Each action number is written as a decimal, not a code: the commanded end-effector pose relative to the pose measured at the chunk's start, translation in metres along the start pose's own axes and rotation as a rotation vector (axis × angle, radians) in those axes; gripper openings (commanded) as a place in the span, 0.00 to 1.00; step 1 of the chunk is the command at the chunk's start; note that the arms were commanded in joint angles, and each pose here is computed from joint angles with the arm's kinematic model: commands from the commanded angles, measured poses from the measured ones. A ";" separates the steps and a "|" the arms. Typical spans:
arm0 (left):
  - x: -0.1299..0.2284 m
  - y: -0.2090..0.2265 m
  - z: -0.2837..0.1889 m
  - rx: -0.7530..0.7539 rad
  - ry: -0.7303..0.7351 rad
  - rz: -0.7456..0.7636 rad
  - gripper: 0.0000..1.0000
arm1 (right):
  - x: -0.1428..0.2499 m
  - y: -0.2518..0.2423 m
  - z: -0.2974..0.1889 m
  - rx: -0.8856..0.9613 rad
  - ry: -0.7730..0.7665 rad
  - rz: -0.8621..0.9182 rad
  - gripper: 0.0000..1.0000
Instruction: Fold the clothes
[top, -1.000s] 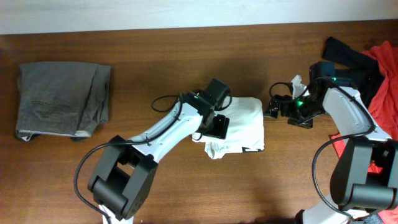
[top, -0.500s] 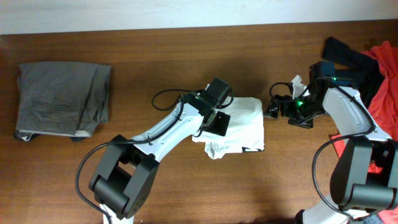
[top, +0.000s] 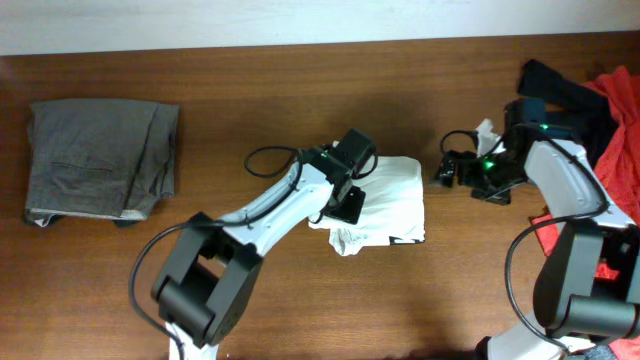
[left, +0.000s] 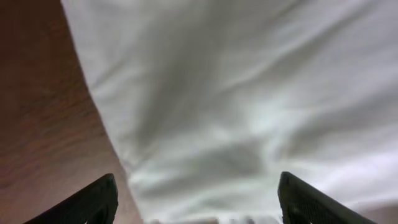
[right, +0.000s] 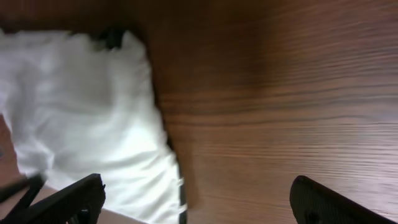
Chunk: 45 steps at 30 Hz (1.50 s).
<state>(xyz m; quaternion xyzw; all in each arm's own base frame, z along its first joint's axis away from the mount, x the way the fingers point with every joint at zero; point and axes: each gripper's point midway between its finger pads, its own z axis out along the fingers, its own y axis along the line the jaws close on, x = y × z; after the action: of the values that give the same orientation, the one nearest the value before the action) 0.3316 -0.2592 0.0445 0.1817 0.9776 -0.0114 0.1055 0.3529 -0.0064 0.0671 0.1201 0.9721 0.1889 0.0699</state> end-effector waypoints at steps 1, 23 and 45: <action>-0.027 -0.018 -0.059 0.052 -0.157 0.024 0.82 | -0.020 -0.017 -0.022 0.015 -0.080 0.067 0.99; 0.038 -0.083 0.036 0.153 0.148 0.104 0.04 | -0.022 -0.044 -0.031 0.047 -0.103 0.133 0.99; -0.054 0.123 -0.010 -0.251 0.029 -0.153 0.20 | -0.022 -0.044 -0.031 0.047 -0.103 0.133 0.99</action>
<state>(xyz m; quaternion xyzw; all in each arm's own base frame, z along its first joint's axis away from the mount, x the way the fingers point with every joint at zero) 0.4027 -0.1370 0.0341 0.1045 0.9741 0.1818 0.0846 0.3543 -0.0585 0.0718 0.1963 0.9615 0.1707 0.0887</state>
